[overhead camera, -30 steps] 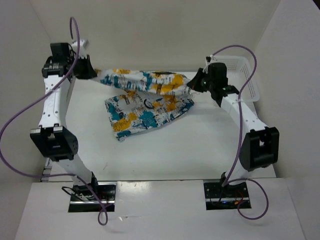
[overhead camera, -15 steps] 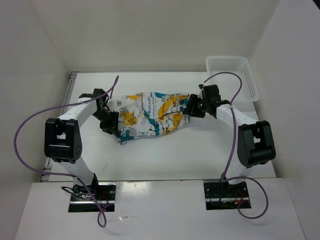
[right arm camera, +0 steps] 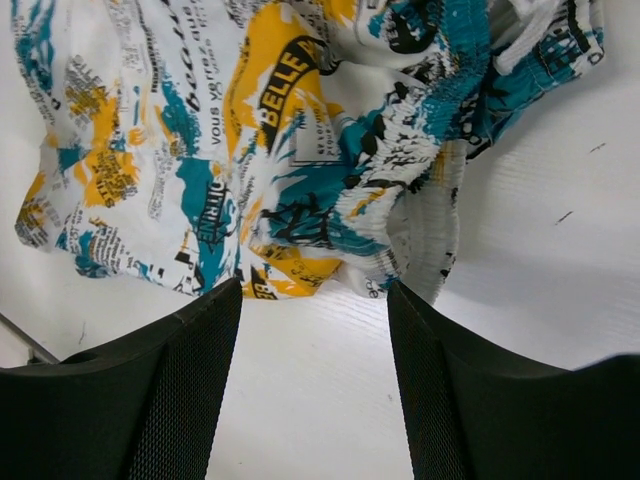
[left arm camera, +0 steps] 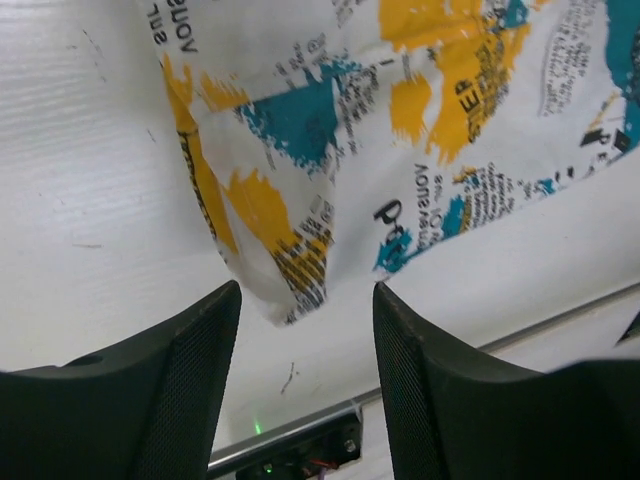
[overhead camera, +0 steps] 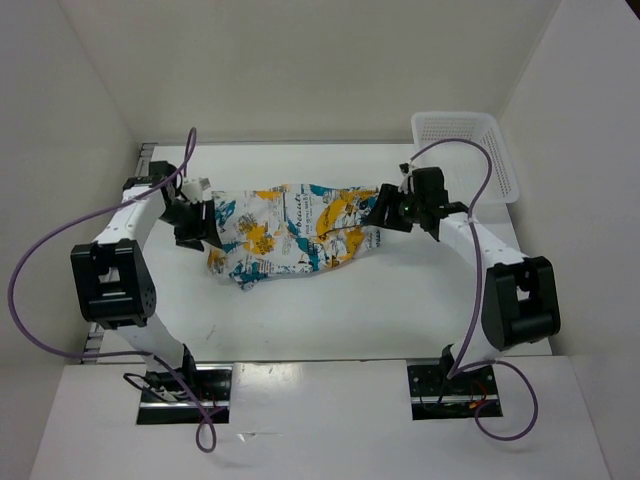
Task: Fold and stack the shorts
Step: Fold the shorts
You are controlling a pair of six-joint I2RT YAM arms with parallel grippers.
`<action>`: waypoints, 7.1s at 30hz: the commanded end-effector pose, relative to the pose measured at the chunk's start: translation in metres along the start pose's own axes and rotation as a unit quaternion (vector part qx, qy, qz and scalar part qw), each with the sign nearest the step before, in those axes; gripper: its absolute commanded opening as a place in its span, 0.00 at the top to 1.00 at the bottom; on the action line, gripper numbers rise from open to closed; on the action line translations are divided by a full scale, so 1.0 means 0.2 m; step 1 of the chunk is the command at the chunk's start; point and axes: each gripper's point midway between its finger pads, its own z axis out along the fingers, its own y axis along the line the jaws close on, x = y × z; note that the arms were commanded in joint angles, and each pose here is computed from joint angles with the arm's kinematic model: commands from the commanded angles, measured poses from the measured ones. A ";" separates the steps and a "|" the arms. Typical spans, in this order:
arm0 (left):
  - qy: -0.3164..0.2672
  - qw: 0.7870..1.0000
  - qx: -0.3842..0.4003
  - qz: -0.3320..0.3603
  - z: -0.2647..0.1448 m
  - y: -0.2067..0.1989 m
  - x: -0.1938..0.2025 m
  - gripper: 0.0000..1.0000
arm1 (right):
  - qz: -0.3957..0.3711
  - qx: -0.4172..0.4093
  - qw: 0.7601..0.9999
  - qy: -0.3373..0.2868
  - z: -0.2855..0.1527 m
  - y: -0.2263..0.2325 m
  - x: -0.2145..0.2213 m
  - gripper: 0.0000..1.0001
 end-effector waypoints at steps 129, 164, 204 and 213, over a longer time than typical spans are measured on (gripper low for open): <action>-0.538 0.812 -0.077 0.213 -0.78 -0.26 -1.99 1.00 | -0.151 -0.022 0.932 -0.330 -0.01 0.67 -1.39 1.00; 0.004 0.988 0.098 0.120 -0.04 -0.57 -0.28 1.00 | 0.014 0.112 0.987 -0.118 0.21 -0.36 -0.62 1.00; 0.259 0.963 0.062 0.048 0.02 -0.46 0.62 0.51 | 0.168 0.088 0.977 -0.103 -0.09 -0.29 -0.19 0.18; -0.078 0.990 -0.065 0.094 0.02 -0.08 -0.27 0.38 | 0.224 0.127 0.963 -0.074 0.21 -0.30 -0.07 0.10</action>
